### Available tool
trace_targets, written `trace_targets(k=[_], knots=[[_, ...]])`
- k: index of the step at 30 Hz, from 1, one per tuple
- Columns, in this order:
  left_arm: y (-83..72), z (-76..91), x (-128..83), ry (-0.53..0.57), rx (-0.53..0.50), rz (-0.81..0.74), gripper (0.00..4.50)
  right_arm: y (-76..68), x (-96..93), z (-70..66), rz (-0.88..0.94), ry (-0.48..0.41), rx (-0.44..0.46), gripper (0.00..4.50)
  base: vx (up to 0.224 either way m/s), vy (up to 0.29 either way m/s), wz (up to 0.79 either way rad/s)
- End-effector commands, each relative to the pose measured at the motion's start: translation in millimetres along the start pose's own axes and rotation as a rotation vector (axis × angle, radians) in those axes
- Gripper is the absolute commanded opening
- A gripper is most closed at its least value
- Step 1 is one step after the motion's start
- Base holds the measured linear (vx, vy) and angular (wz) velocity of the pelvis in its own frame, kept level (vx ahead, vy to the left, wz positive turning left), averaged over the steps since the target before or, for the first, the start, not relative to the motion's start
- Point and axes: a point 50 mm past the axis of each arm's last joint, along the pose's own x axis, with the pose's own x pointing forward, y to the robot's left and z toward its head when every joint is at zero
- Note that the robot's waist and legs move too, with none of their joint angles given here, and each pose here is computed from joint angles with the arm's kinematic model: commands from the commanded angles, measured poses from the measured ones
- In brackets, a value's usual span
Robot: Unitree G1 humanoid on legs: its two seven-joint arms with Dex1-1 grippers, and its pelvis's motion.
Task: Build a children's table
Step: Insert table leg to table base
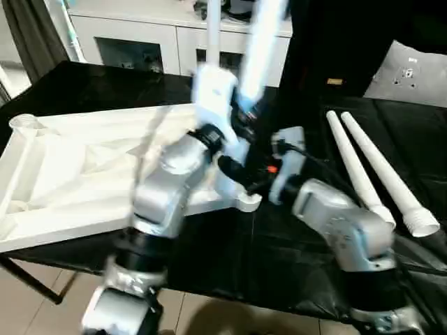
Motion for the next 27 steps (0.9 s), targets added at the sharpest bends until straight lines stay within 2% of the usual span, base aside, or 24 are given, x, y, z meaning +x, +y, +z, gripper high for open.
trace_targets(k=[1, 4, 7, 9, 16, 23, 24, 25, 27], knots=[[-4.3, 8.7, 0.0, -0.043, 0.029, -0.002, 1.83, -3.6, 1.7, 3.6, -0.036, -0.014, -0.006, 3.52, 0.000, 0.000, 0.00], [-3.7, 9.4, 0.5, -0.046, 0.045, 0.009, 1.83, -5.9, 4.6, 6.0, -0.060, -0.026, 0.000, 3.35, 0.000, 0.000, 0.00], [-2.9, 9.8, 0.7, -0.047, 0.059, 0.015, 1.83, -6.1, 6.3, 7.3, -0.066, -0.031, 0.001, 2.98, 0.000, 0.000, 0.00], [-4.1, 9.5, 1.0, -0.045, 0.055, 0.009, 1.83, -6.1, 6.7, 7.5, -0.064, -0.036, 0.010, 2.93, 0.000, 0.000, 0.00], [-8.6, 7.2, 1.1, -0.040, 0.053, -0.012, 1.83, -7.2, 7.5, 7.8, -0.062, -0.040, 0.018, 2.24, 0.000, 0.000, 0.00], [-8.9, 7.7, 1.7, -0.036, 0.072, -0.029, 1.83, -8.3, 8.0, 8.2, -0.060, -0.037, 0.019, 2.04, 0.000, 0.000, 0.00], [-9.3, 8.9, 1.2, -0.048, 0.045, -0.035, 1.83, -8.7, 8.0, 7.7, -0.061, -0.034, 0.018, 2.02, 0.000, 0.000, 0.00], [-9.0, 10.9, -0.4, -0.068, -0.004, -0.038, 2.18, -8.9, 7.8, 7.0, -0.062, -0.031, 0.017, 2.02, 0.000, 0.000, 0.00], [-8.8, 12.1, -1.4, -0.079, -0.017, -0.044, 2.53, -9.1, 7.7, 6.8, -0.062, -0.031, 0.017, 2.01, 0.000, 0.000, 0.00]])
